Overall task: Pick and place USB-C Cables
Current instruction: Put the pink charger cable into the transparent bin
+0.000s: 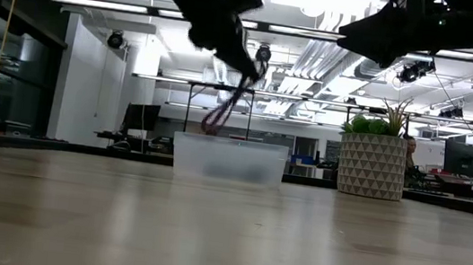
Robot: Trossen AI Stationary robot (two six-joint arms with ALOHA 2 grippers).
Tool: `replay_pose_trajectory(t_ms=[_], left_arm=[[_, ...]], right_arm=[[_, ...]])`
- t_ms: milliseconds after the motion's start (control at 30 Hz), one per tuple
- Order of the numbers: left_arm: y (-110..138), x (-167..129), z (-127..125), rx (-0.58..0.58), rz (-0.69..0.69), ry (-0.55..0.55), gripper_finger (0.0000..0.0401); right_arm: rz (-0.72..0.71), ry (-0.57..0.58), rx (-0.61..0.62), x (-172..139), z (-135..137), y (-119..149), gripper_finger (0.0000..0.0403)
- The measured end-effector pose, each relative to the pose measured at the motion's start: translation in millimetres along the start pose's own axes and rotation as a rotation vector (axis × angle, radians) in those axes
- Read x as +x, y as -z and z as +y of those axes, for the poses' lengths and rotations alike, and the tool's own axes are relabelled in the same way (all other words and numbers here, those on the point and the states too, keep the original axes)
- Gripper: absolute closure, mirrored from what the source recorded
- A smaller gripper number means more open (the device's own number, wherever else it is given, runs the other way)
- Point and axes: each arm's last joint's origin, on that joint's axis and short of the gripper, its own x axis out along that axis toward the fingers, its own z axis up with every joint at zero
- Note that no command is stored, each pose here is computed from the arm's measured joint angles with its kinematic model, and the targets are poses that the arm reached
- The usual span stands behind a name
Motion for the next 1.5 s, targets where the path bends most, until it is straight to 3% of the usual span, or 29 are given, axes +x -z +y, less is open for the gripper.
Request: replay_pose_trajectory(t_ms=[267,533,1100,1500], left_arm=[[21.4,45.8,-12.2,0.146,0.191,-0.035,0.0401],[40.8,67.7,-7.8,0.131,0.254,0.012,0.0401],[55.5,72.8,11.6,0.074,0.281,-0.009,0.0388],[55.6,72.8,11.5,0.107,0.282,-0.004,0.0318]], right_arm=[[0.012,0.0,0.0,0.0,0.0,1.2,0.0199],[0.012,0.0,0.0,0.0,0.0,1.2,0.0199],[0.012,0.0,0.0,0.0,0.0,1.2,0.0199],[0.013,0.0,0.0,0.0,0.0,1.2,0.0199]])
